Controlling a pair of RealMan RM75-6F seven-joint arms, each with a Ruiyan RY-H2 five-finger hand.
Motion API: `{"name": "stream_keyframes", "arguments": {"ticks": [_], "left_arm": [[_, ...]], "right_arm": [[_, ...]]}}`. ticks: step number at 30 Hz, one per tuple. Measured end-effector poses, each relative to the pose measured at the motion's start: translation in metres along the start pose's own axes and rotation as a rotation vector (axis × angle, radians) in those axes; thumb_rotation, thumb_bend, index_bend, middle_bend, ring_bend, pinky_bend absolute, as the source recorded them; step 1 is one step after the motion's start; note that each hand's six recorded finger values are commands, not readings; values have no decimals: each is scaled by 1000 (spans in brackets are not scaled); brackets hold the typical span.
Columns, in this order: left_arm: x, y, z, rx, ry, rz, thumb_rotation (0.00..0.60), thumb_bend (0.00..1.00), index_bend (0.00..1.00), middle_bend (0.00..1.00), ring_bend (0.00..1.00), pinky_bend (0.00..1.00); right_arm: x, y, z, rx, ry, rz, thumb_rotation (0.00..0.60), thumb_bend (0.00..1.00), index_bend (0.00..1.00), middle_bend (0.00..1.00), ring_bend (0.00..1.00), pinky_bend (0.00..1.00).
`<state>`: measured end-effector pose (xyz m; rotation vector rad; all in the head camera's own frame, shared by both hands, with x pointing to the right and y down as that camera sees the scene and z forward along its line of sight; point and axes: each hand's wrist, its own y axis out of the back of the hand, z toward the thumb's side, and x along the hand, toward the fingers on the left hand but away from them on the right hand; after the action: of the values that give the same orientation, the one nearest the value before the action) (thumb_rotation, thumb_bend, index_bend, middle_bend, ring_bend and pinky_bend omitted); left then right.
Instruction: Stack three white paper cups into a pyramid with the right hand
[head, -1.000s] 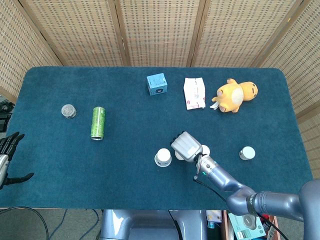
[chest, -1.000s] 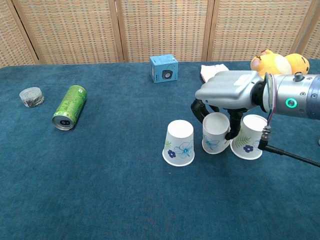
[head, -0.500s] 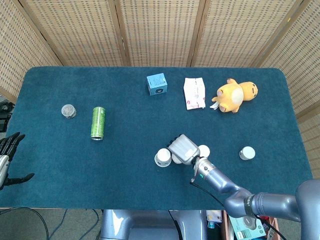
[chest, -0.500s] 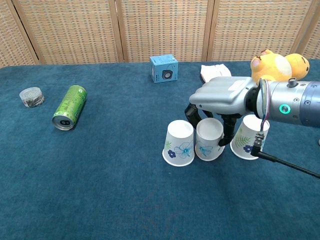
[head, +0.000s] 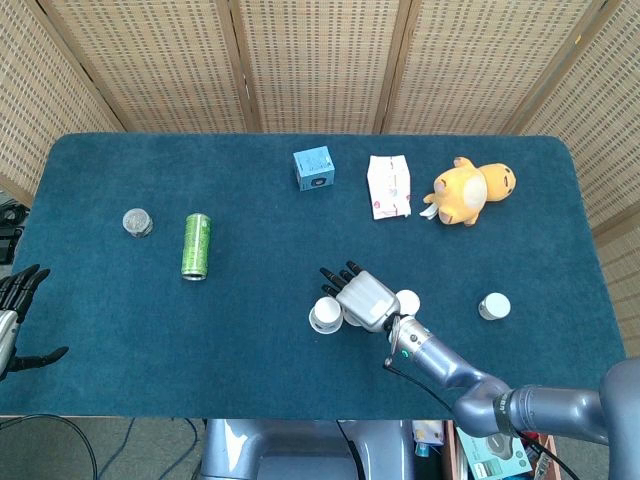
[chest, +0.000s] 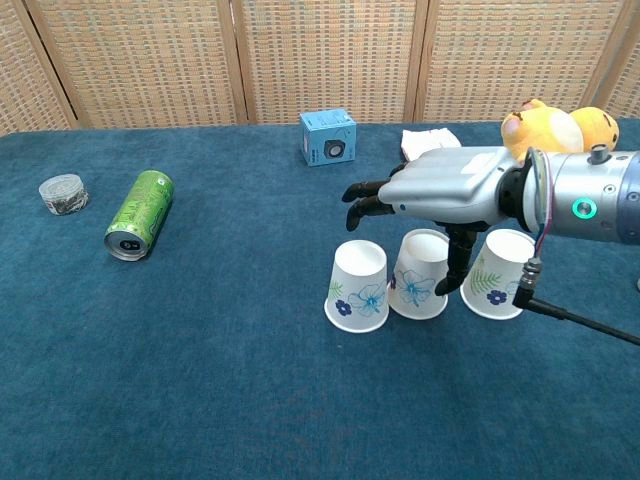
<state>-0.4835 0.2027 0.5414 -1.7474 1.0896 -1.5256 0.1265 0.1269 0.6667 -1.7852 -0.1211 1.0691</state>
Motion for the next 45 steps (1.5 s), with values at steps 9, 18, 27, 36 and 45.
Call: {"name": "stream_keyframes", "arguments": {"ticks": [9, 18, 27, 36, 45], "left_arm": [[-1, 0, 1, 0, -4, 0, 600, 58, 0, 0, 0, 0], [-2, -1, 4, 6, -15, -1, 600, 58, 0, 0, 0, 0], [-3, -2, 5, 11, -16, -1, 600, 57, 0, 0, 0, 0], [-3, -2, 3, 12, -6, 2, 600, 58, 0, 0, 0, 0], [-1, -4, 3, 18, -1, -3, 600, 58, 0, 0, 0, 0]], "right_arm": [[26, 20, -32, -25, -88, -12, 600, 0, 92, 0, 51, 52], [68, 2, -81, -108, -226, 86, 600, 0, 88, 27, 51, 54], [79, -25, -91, -197, -233, 156, 600, 0, 88, 67, 59, 76], [67, -41, -90, -242, -214, 130, 600, 0, 113, 193, 190, 238], [51, -51, -79, -265, -182, 98, 600, 0, 265, 336, 313, 308]]}}
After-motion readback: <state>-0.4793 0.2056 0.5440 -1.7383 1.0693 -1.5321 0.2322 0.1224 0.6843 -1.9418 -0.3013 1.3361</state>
